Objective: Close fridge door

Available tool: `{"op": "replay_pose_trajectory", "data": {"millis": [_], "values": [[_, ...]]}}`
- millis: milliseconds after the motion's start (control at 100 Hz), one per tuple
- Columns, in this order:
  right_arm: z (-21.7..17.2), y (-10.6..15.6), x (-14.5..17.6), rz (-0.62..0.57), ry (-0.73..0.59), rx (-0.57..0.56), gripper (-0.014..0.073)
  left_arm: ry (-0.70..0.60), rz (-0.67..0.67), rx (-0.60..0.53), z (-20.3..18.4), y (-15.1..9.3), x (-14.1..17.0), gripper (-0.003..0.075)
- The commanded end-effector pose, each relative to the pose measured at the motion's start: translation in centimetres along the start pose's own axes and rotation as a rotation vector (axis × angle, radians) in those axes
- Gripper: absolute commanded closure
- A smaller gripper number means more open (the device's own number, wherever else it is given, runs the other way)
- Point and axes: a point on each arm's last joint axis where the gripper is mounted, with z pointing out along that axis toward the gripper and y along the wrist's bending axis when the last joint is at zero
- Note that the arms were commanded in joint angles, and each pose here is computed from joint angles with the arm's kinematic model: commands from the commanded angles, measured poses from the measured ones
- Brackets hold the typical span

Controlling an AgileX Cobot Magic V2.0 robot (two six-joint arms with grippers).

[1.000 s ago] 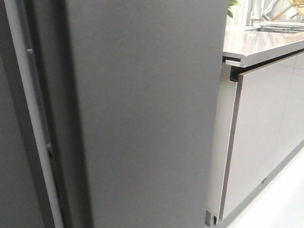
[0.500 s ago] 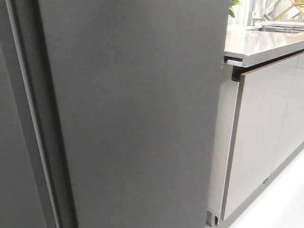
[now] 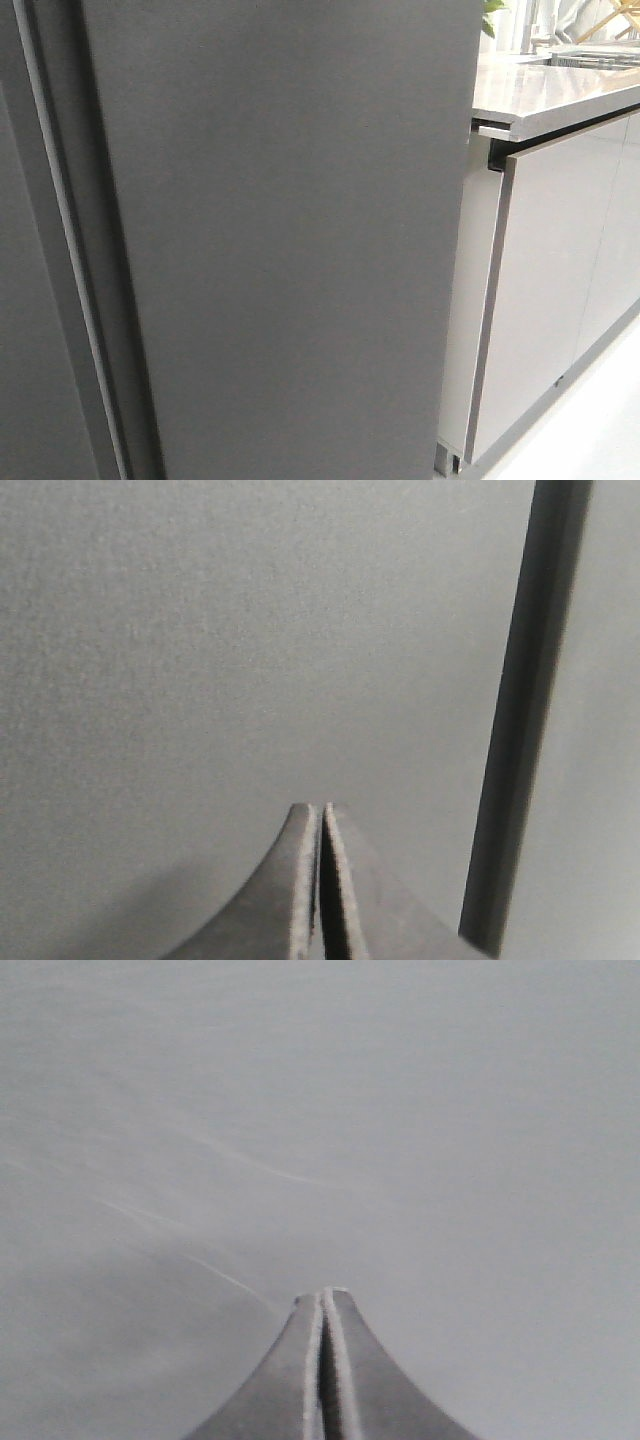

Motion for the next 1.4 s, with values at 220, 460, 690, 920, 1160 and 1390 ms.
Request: {"op": "replay_pose_trajectory", "data": {"millis": [220,460,690,920,1160,1390], "values": [[-9.7,-1.6,-1.0,-0.027,-0.181,0.063,0.0671,-0.029,-0.006,0.007,0.2,0.0,0.4,0.0741],[-15.8,-1.6,1.2,-0.032,-0.293,0.08,0.0671,-0.029,-0.006,0.007,0.2,0.0,0.4,0.0741],[-20.3,-2.9,4.3,-0.008,-0.292,0.172,0.0671,-0.029,-0.006,0.007,0.2,0.0,0.4,0.0741],[-23.6,-3.1,6.6,-0.014,-0.31,0.233,0.0671,-0.029,-0.006,0.007,0.2,0.0,0.4,0.0741],[-25.0,-3.1,8.1,-0.005,-0.218,0.267,0.0671,-0.029,-0.006,0.007,0.2,0.0,0.4,0.0741],[-25.1,-3.1,8.2,-0.005,-0.214,0.267,0.0671,-0.029,-0.006,0.007,0.2,0.0,0.4,0.0741]]}}
